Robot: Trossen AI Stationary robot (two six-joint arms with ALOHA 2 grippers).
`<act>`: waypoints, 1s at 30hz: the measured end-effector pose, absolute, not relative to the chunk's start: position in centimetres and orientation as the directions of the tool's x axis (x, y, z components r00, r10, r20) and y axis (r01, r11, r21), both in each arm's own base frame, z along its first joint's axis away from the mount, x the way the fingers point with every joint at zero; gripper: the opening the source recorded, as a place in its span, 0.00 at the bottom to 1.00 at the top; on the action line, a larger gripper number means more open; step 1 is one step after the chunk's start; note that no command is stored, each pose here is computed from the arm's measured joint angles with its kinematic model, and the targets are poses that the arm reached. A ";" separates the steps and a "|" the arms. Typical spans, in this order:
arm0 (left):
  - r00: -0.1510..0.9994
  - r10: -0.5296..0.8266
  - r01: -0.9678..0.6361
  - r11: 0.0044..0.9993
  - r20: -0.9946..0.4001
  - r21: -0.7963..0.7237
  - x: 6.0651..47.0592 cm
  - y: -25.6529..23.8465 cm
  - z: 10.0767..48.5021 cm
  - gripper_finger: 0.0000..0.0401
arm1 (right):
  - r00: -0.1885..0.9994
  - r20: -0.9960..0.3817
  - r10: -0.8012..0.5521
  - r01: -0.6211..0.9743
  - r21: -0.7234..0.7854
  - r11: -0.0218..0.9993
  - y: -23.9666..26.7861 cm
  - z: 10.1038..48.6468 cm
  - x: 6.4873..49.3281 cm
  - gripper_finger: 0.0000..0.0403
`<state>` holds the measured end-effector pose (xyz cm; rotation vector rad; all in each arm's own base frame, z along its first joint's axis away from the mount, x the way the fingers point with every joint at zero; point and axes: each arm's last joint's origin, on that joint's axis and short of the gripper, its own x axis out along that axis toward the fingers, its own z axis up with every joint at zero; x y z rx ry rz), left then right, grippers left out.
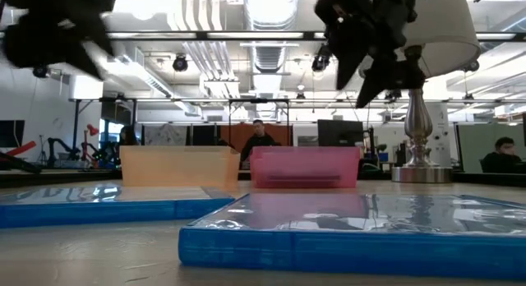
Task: Pick & place jewel cases by type
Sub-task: Put the left blue CD case into the orange bin
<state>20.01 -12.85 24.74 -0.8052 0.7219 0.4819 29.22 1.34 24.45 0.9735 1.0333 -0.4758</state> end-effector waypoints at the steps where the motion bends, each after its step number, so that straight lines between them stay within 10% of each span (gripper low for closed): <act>1: 0.643 0.097 -0.650 0.594 -0.760 -0.474 19.7 -13.5 24.2 0.40 | 0.491 -0.863 0.117 0.715 0.476 0.512 2.2 23.8 29.9 0.49; 11: 0.523 0.055 -0.822 0.294 -0.851 -0.487 16.3 -18.6 19.2 0.40 | 0.575 -0.788 0.221 0.583 0.584 0.565 6.5 18.7 38.8 0.54; 20: 0.626 -0.145 -0.742 0.193 -0.766 -0.642 18.2 -23.0 18.3 0.40 | 0.513 -0.834 0.206 0.432 0.458 0.777 6.0 18.4 44.1 0.57; 30: 0.661 -0.069 -0.735 0.136 -0.747 -0.664 21.1 -25.6 15.0 0.40 | 0.413 -0.877 0.246 0.170 0.339 0.925 3.0 17.5 48.4 0.57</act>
